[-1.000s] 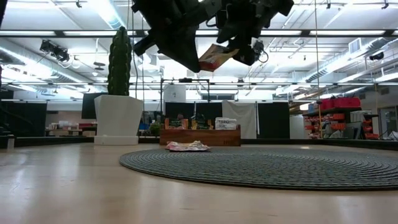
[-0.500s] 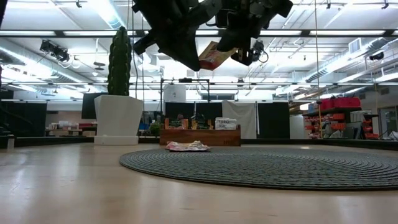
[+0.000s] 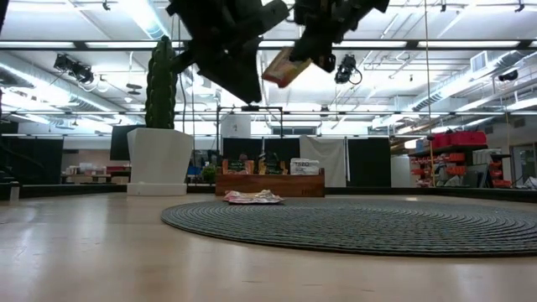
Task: Pick & Place Tea
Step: Put the yellow tea bag into the middle section of the wooden organizer
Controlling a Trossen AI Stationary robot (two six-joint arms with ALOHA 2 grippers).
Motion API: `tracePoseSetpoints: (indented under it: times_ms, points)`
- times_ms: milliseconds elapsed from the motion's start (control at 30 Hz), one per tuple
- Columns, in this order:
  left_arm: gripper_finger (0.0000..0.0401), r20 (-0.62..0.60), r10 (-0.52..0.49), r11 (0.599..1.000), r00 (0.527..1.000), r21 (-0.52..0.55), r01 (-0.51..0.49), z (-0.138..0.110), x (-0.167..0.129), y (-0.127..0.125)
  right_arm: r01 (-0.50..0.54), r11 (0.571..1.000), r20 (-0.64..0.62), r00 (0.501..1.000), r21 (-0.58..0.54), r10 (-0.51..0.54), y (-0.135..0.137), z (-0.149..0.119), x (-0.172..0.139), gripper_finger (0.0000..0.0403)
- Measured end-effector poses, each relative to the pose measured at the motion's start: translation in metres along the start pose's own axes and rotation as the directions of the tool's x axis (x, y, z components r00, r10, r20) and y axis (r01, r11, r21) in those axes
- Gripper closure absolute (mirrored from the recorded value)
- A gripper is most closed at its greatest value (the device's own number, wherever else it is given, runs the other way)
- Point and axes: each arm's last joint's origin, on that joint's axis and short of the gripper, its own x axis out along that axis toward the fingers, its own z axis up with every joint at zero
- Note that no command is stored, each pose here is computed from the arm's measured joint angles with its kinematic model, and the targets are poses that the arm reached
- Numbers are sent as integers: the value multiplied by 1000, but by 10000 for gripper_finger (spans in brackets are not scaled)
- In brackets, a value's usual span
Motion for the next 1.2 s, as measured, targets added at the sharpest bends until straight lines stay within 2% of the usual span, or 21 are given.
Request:
tracePoseSetpoints:
  times_ms: [167,367,467,633,800,1200]
  points:
    - [303,-12,-2,999,1000,32,3,-3,-12,2,76,993,8,997,-87,-76,-21,25,-16,402]
    - [302,-10,32,994,999,101,-31,5,-32,19,148,968,-79,983,-201,-166,-48,46,1,403]
    - [302,3,38,994,999,99,-38,14,-44,30,188,951,-129,966,-245,-224,-65,48,17,403]
    - [302,43,21,999,999,28,-22,31,-62,50,211,916,-161,947,-340,-278,-94,48,32,403]
    - [302,91,-2,999,996,-54,7,51,-76,69,219,910,-206,931,-352,-303,-115,46,48,403]
    - [302,147,36,999,989,-19,-34,78,-84,105,239,911,-285,896,-336,-341,-139,45,86,403]
